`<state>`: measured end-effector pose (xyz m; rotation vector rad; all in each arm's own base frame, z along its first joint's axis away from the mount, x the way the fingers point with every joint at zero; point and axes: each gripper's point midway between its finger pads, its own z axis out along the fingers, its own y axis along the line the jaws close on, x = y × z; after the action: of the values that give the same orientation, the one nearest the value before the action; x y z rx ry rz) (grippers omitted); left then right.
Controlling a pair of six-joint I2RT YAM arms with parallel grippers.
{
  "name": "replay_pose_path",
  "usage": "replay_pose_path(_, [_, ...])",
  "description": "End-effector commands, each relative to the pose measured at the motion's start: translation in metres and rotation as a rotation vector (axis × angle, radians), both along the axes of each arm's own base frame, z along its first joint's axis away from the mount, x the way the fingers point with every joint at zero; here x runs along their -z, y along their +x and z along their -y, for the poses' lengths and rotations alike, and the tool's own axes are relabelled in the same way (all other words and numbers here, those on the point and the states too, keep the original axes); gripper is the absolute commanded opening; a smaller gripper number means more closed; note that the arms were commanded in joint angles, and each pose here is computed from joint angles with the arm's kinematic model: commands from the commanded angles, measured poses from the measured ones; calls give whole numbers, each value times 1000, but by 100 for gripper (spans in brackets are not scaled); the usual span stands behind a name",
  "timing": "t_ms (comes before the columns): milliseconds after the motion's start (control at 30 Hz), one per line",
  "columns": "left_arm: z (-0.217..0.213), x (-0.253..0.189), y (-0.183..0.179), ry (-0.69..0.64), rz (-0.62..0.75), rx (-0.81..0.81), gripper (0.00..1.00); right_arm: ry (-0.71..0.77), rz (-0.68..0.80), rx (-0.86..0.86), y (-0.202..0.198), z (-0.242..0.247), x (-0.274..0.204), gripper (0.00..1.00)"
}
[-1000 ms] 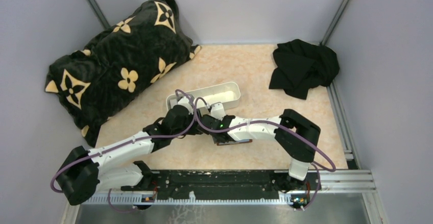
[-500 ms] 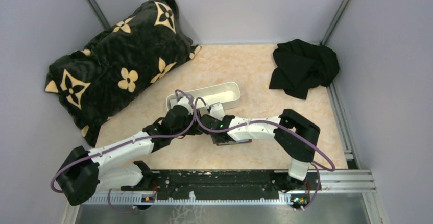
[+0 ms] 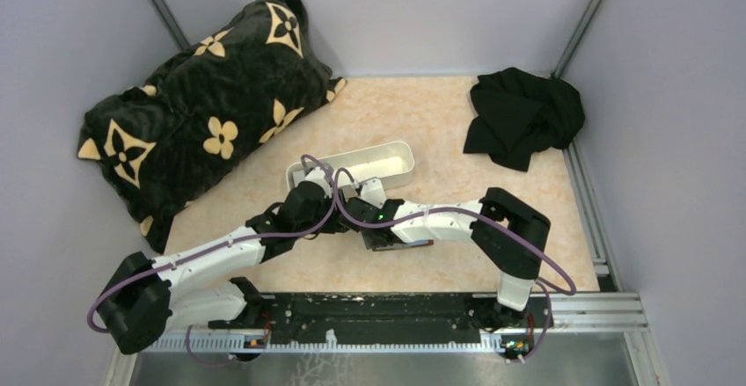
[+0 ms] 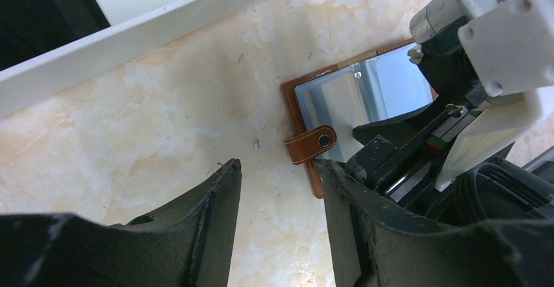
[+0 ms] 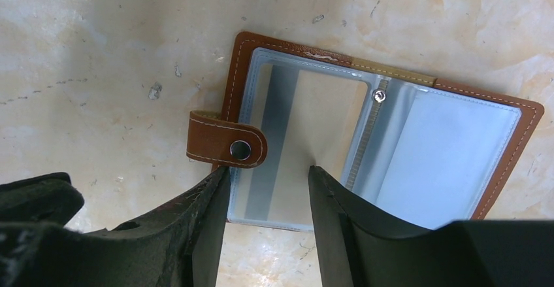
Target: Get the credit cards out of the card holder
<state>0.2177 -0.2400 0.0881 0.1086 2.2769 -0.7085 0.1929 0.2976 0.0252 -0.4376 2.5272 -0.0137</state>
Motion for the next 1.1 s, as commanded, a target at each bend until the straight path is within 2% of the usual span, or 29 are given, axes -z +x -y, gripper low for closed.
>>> replay_pose_path(0, [4,-7,1,-13,30,25,56,-49,-17,-34,-3,0,9,48])
replay_pose_path(133, [4,-7,0,-14,30,26,56,-92,-26,-10,-6,11,15,38])
replay_pose_path(400, [4,-7,1,-14,29,26,56,-30,-45,6,-12,8,16,0])
replay_pose_path(667, [3,-7,-1,-17,28,26,56,85,-41,-5,-12,-10,2,0])
replay_pose_path(1067, [5,-9,0,-29,30,33,55,312,44,30,-3,-9,-54,0])
